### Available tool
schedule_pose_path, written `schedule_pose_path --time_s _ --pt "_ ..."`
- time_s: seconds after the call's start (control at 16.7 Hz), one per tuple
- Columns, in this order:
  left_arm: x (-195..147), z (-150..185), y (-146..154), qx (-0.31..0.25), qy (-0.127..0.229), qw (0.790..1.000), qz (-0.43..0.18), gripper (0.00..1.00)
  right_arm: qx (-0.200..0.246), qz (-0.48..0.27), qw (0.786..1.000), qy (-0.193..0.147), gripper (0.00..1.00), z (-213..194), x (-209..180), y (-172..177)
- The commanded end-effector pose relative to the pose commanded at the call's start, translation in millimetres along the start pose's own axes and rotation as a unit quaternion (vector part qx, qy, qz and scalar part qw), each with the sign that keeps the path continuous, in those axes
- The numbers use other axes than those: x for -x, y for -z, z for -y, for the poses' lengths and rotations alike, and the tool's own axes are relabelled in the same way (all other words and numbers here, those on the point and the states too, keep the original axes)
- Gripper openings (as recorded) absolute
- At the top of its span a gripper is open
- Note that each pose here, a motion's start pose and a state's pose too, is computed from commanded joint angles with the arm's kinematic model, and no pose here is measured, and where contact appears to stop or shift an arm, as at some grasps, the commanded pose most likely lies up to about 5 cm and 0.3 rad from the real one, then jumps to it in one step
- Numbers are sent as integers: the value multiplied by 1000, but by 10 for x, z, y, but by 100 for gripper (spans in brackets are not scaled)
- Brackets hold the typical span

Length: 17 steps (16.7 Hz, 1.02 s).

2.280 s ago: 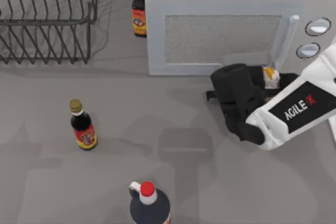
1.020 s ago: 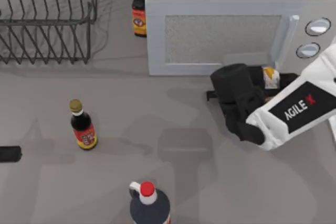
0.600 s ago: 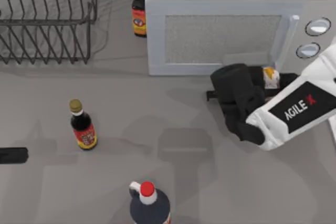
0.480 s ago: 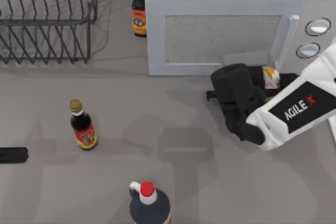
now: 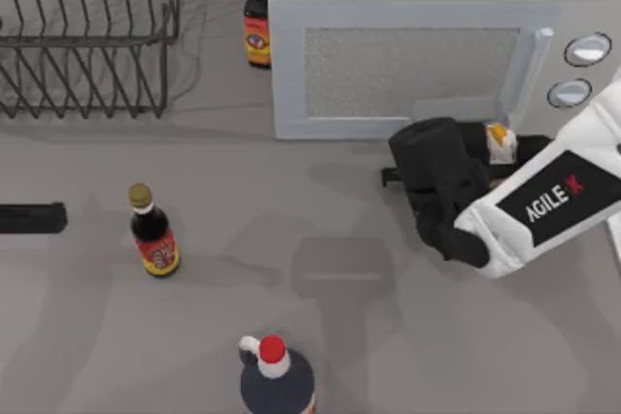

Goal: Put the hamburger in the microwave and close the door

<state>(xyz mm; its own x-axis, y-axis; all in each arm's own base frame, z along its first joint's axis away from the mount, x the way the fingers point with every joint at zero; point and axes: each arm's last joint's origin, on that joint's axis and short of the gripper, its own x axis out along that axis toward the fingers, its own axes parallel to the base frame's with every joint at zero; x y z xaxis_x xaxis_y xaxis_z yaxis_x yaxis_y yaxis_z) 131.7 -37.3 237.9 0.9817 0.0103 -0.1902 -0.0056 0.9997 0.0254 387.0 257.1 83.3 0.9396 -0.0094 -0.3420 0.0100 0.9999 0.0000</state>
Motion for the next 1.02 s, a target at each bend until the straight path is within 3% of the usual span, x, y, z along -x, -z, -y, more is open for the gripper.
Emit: schedule_pose_path --time_s 0.24,0.54,0.78,1.02 --pt "-323 380 -489 -3 31 996 -82 0 0 0 1000 0 100 0 0 0" --pt "-893 1167 -905 4 52 985 -164 0 0 0 1000 0 100 0 0 0" --pt "-1312 1843 -937 10 45 976 -213 0 0 0 1000 0 100 0 0 0" --pt "-1619 2373 -740 8 30 966 -257 0 0 0 1000 0 100 0 0 0"
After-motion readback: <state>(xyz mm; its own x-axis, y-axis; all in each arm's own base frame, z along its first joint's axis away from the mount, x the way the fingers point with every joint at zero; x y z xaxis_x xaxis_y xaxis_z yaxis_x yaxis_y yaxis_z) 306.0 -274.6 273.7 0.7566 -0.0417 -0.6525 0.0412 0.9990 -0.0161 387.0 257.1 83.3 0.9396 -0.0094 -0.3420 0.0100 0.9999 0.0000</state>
